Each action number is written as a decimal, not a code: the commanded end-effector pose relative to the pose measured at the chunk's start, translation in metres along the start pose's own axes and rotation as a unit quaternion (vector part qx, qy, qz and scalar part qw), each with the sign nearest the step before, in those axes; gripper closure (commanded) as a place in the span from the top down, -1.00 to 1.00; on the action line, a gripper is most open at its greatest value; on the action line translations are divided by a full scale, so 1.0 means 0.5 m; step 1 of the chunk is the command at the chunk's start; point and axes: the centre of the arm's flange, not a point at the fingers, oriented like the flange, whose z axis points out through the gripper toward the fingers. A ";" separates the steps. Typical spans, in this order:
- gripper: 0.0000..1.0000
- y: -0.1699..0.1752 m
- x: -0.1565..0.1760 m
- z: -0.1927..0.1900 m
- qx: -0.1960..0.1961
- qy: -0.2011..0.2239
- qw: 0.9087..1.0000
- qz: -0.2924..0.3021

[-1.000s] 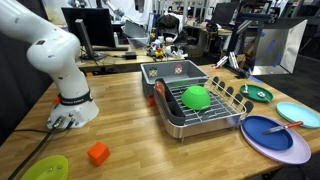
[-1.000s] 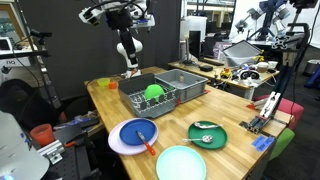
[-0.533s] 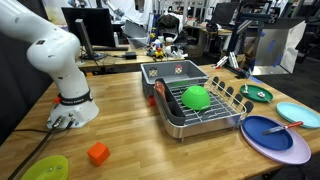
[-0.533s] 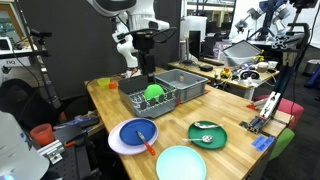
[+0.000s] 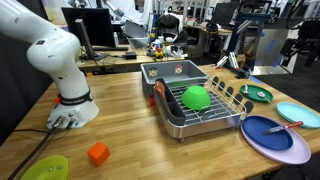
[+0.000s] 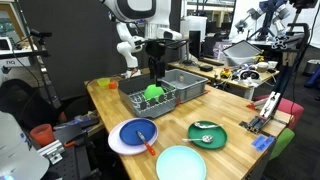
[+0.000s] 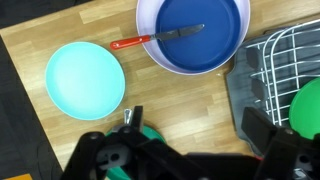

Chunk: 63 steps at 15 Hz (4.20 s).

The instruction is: Move the silver spoon from the green pate to the blue plate

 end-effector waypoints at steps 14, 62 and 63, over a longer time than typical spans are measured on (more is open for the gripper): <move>1.00 0.056 0.115 0.079 0.057 -0.008 0.995 0.082; 1.00 0.195 0.391 0.487 0.004 0.013 0.990 0.143; 1.00 0.198 0.394 0.492 0.002 0.012 0.989 0.146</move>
